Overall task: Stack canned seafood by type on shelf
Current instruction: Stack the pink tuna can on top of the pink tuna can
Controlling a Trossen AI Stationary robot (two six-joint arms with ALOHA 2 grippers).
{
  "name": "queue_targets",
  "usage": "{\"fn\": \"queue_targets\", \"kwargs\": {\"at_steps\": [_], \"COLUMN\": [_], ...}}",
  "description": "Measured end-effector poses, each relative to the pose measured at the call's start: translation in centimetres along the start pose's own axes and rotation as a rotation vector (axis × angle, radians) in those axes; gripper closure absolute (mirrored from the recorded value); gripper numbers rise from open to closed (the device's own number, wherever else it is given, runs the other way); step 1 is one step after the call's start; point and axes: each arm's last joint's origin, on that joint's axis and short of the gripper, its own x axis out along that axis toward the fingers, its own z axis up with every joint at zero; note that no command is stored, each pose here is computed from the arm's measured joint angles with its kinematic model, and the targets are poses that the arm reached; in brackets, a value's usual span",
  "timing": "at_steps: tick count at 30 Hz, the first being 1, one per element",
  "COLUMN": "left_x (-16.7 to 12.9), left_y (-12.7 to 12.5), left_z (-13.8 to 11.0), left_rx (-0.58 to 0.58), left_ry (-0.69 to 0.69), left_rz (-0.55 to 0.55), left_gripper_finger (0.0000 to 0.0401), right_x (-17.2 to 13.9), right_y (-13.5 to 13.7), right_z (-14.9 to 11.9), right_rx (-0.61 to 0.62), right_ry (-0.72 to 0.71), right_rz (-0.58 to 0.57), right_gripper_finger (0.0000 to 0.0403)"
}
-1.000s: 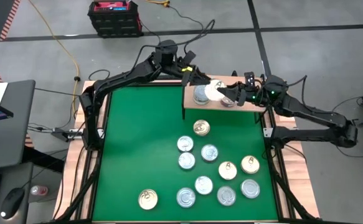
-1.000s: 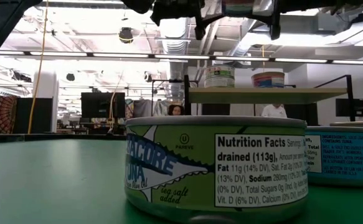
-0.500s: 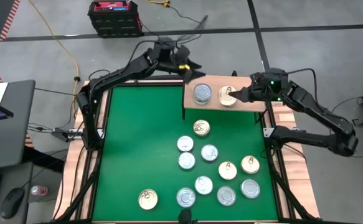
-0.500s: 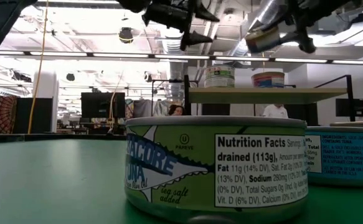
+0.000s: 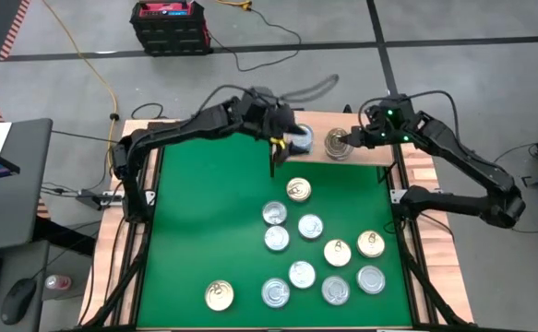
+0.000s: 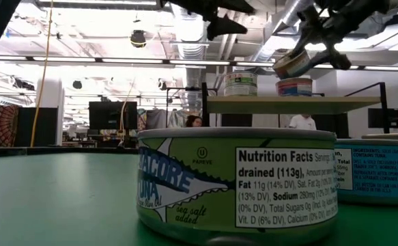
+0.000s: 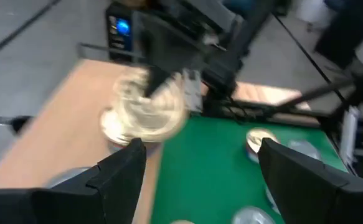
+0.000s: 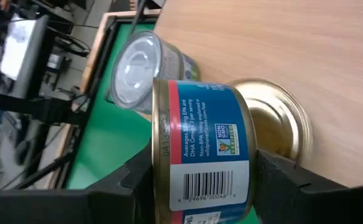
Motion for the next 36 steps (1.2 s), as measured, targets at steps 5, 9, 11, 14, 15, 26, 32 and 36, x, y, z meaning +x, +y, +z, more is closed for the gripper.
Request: {"fn": "queue_targets", "kwargs": {"at_steps": [5, 9, 11, 14, 15, 26, 32, 36], "left_x": [0.8, 0.8, 0.9, 1.7, 2.1, 1.0, -0.7, -2.9], "left_y": [-1.7, -2.1, -2.0, -1.7, -1.6, -3.5, -3.3, -3.7], "left_z": [-0.4, -0.1, 0.1, -0.4, -0.7, -3.9, -7.3, -7.4], "left_rx": [0.059, 0.109, 0.135, 0.140, 0.117, 0.163, 0.093, 0.064], "left_ry": [0.015, -0.017, -0.055, -0.173, -0.211, -0.254, -0.166, -0.185], "left_rz": [-0.040, -0.046, -0.043, -0.039, -0.040, 0.251, 0.295, 0.287], "left_gripper_finger": [0.0125, 0.0142, 0.0150, 0.0159, 0.0162, 0.0168, 0.0168, 0.0168], "right_x": [0.2, 0.1, 0.0, -0.1, 0.0, 0.3, 0.5, 0.7], "right_y": [-0.2, -0.6, -0.9, -1.2, -1.3, -1.9, -2.3, -2.3], "right_z": [0.4, 0.6, 0.8, 1.0, 1.0, 1.0, 1.1, 1.1], "right_rx": [0.017, 0.032, 0.040, 0.052, 0.057, 0.050, 0.057, 0.058], "right_ry": [-0.015, -0.021, -0.025, -0.011, -0.003, 0.044, 0.060, 0.090], "right_rz": [-0.004, -0.020, -0.024, -0.010, -0.005, -0.026, -0.048, -0.013], "right_gripper_finger": [0.0184, 0.0184, 0.0184, 0.0184, 0.0184, 0.0159, 0.0143, 0.0142]}}
